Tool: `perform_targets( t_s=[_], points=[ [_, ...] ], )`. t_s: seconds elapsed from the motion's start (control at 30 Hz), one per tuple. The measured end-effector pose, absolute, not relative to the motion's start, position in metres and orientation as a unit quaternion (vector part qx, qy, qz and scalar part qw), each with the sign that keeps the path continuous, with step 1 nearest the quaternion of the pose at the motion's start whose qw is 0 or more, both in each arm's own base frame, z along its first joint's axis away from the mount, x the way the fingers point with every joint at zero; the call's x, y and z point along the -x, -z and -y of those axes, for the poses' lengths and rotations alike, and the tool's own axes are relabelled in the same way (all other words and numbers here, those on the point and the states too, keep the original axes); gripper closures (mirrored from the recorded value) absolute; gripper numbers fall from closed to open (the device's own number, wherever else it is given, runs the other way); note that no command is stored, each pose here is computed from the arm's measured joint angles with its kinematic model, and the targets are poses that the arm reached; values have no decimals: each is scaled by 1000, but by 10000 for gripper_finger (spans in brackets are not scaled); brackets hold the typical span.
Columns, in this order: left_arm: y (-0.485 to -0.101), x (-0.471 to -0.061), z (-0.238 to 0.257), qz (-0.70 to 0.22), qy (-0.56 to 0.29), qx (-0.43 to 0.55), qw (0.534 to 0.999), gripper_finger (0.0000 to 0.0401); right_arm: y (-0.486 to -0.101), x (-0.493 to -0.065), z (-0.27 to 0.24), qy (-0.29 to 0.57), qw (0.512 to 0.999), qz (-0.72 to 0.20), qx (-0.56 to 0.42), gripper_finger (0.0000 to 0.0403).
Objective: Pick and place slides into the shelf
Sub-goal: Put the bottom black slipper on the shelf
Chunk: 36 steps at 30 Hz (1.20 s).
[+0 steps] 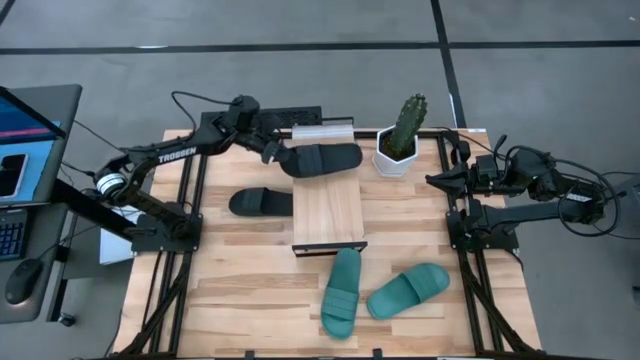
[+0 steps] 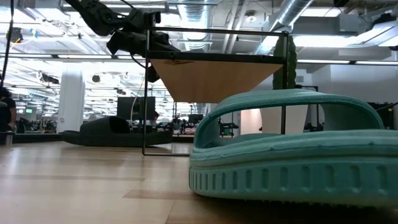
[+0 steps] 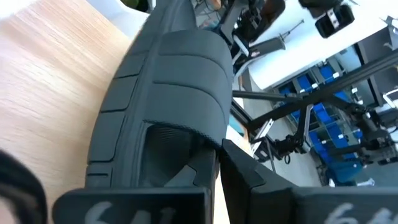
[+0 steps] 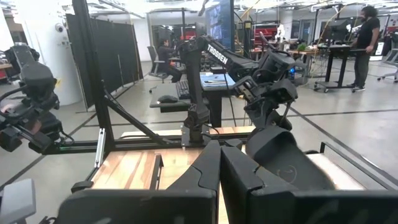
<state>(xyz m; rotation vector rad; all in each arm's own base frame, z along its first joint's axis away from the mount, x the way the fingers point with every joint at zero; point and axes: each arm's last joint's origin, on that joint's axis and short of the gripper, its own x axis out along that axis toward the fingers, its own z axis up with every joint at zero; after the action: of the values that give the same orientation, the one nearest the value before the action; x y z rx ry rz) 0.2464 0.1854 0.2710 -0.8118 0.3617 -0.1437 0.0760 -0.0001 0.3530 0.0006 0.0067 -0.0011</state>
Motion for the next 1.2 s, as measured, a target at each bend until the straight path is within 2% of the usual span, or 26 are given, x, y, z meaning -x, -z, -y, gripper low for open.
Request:
perform_targets(
  t_s=[0.4, 0.9, 1.2],
  points=[
    [-268, -248, -183, -186, 48, 383, 903, 400, -353, -76, 0, 0, 1000, -3, 0, 403],
    [-267, -247, -183, -189, 41, 377, 906, 381, -353, -76, 0, 0, 1000, -3, 0, 403],
    [-264, -250, -180, -198, 4, 354, 914, 380, -353, -76, 0, 0, 1000, -3, 0, 403]
  ],
)
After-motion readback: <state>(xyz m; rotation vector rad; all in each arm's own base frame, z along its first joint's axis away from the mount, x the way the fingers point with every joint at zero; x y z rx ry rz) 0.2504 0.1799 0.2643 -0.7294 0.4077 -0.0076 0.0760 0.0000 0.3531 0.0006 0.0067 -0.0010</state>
